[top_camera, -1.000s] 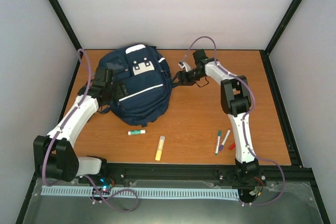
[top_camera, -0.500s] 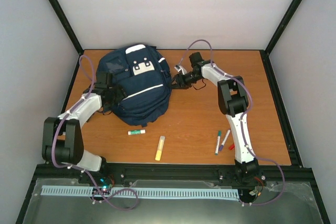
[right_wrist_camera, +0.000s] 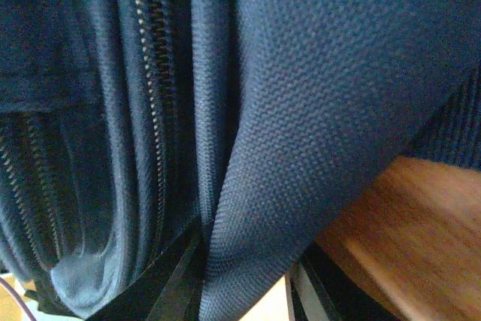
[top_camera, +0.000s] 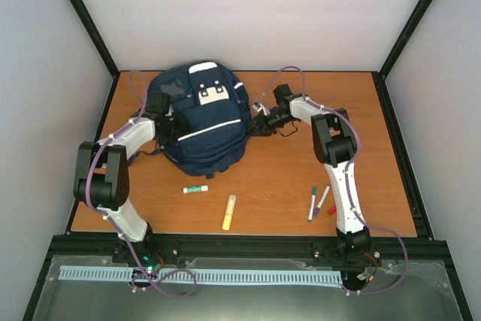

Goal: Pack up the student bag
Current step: Adjust the student bag at the center of the board.

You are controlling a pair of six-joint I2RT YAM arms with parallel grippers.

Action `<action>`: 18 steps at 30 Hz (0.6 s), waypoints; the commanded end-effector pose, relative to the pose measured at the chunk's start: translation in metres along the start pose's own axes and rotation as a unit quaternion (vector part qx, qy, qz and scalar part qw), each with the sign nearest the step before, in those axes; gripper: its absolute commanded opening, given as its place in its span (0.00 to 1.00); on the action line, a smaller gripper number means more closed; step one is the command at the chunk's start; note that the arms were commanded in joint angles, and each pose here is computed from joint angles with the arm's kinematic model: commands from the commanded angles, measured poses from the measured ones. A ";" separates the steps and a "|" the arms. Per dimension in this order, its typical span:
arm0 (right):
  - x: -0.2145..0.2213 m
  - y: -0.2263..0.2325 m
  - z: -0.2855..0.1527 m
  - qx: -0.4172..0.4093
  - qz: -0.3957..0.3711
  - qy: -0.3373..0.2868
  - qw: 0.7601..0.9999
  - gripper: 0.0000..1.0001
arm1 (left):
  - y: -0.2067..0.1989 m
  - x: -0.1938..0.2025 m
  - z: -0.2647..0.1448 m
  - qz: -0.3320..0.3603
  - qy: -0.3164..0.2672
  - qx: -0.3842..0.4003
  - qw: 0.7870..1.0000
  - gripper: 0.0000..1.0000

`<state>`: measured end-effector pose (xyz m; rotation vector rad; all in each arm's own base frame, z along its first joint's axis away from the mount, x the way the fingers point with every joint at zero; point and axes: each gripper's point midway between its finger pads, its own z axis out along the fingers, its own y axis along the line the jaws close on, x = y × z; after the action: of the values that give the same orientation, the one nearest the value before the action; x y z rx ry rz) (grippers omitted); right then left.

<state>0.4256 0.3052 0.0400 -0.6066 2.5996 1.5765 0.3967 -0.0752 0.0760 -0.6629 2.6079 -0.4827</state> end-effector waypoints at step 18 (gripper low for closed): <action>0.080 -0.009 -0.105 0.007 0.043 -0.033 0.998 0.24 | -0.170 0.098 0.008 0.185 0.054 0.136 0.972 0.69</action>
<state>0.3895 0.2009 0.0469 -0.4045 2.6642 1.5283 0.3897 -0.2069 0.0820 -0.2423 2.6599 -0.5880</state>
